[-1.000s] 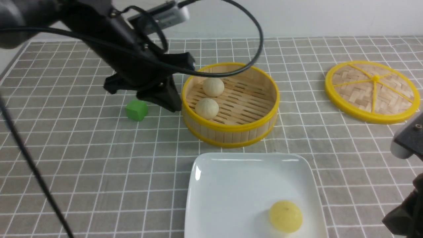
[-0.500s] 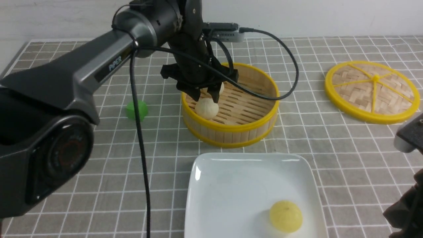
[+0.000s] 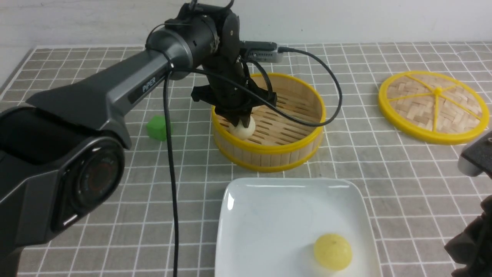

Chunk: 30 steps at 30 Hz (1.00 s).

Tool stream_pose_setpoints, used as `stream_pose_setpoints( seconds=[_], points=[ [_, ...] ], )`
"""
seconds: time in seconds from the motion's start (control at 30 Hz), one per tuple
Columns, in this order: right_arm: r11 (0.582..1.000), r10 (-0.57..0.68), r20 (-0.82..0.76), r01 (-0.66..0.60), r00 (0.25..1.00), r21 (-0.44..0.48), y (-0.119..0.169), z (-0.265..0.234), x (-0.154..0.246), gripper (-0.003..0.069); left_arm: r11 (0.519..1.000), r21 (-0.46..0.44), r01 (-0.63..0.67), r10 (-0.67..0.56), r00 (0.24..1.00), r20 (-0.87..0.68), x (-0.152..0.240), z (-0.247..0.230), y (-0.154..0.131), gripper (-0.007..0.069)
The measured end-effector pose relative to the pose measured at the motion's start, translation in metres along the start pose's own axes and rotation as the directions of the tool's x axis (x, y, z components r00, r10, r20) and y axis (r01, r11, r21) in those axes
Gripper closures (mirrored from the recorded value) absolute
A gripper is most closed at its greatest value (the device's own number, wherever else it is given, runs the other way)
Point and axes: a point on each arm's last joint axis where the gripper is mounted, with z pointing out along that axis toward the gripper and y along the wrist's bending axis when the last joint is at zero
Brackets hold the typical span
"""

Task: Put the steamed buns into the plate on the grey tablecloth.
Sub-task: 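Reach into the bamboo steamer and grasp a bun with the left gripper, then carry the bun from the bamboo steamer to the plate with the left gripper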

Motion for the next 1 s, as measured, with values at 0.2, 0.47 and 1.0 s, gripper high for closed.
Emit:
stream_pose_setpoints(
  seconds=[0.2,0.47,1.0],
  points=[
    [1.000,-0.001,0.000,0.001,1.000,0.001,0.000,0.000,0.000,0.0627,0.999,0.048,0.019,-0.020,1.000,0.022,-0.002,-0.028,-0.005,0.0598],
    [1.000,-0.001,0.001,0.001,1.000,0.002,0.000,0.000,0.000,0.0615,0.996,0.090,-0.006,-0.009,0.986,0.165,0.007,-0.169,-0.009,0.0599],
    [1.000,-0.001,0.037,0.001,0.999,0.000,0.000,0.000,-0.003,0.0588,0.979,0.189,0.075,-0.032,0.975,-0.218,0.135,-0.136,-0.014,0.0596]
  ],
)
